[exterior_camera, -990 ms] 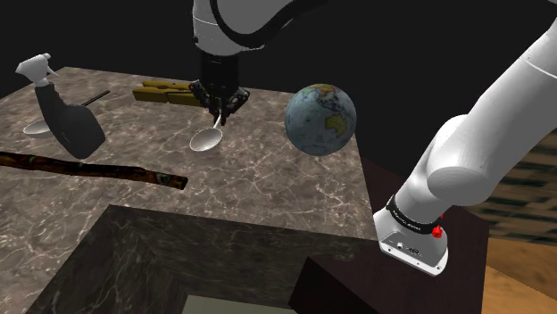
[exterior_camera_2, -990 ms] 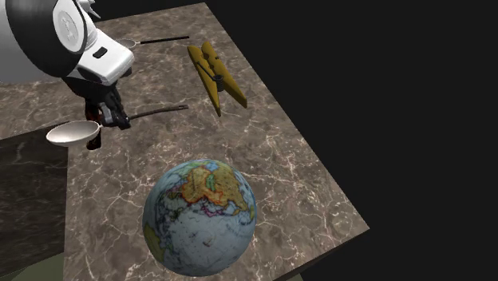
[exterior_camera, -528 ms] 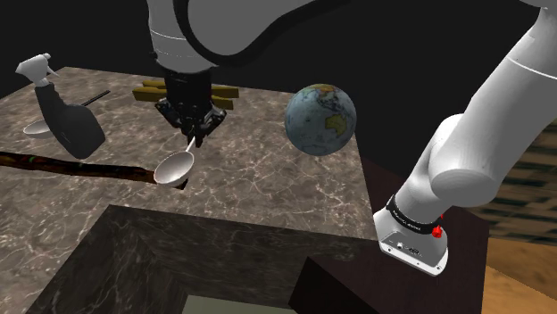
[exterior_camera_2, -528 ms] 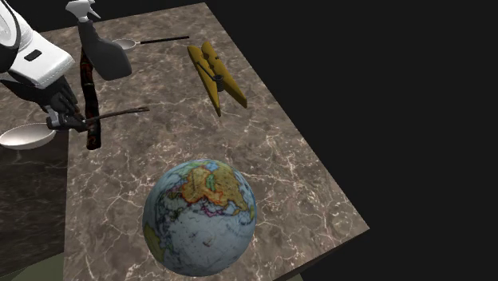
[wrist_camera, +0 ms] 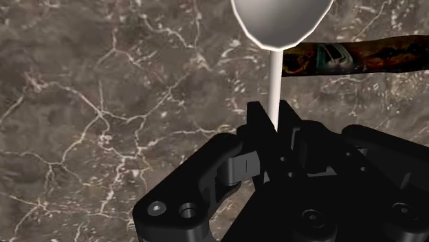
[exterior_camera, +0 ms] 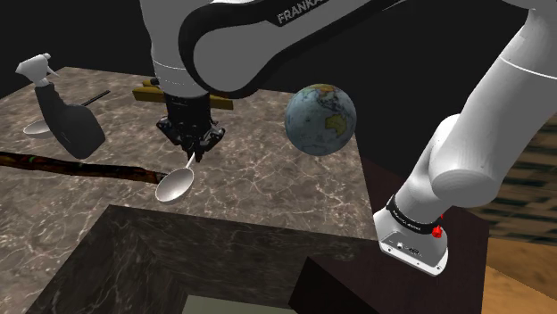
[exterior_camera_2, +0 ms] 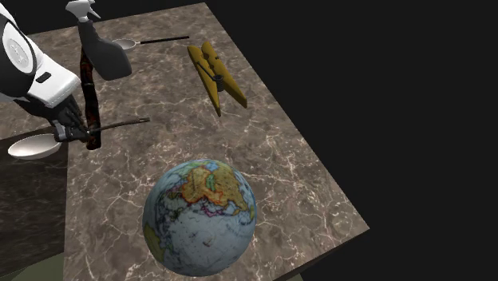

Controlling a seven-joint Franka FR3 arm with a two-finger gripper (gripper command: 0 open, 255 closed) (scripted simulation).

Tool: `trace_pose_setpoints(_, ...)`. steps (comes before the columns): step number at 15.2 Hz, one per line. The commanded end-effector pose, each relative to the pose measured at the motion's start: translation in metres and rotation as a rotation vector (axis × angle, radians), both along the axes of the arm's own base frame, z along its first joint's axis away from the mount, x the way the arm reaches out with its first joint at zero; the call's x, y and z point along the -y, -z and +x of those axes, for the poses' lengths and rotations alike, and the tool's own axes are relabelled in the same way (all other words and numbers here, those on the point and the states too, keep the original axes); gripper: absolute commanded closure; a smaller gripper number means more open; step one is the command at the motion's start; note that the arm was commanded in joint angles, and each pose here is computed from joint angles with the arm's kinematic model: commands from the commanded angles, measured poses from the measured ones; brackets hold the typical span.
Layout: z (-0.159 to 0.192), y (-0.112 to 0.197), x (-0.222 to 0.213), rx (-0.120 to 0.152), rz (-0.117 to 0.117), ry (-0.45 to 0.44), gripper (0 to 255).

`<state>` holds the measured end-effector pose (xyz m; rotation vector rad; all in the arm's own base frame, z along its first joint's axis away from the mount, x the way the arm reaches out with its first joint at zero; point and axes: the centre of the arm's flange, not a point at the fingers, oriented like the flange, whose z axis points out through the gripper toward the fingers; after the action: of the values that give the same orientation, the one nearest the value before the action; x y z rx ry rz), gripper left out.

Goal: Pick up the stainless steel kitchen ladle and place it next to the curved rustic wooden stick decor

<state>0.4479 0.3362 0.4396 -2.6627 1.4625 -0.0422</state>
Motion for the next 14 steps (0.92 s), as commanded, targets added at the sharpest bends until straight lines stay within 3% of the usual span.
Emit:
trace_pose_setpoints(1, 0.0, 0.01, 0.0, 0.0, 0.0, 0.0, 255)
trace_pose_setpoints(14, 0.0, 0.067, 0.0, 0.0, 0.0, 0.0, 255)
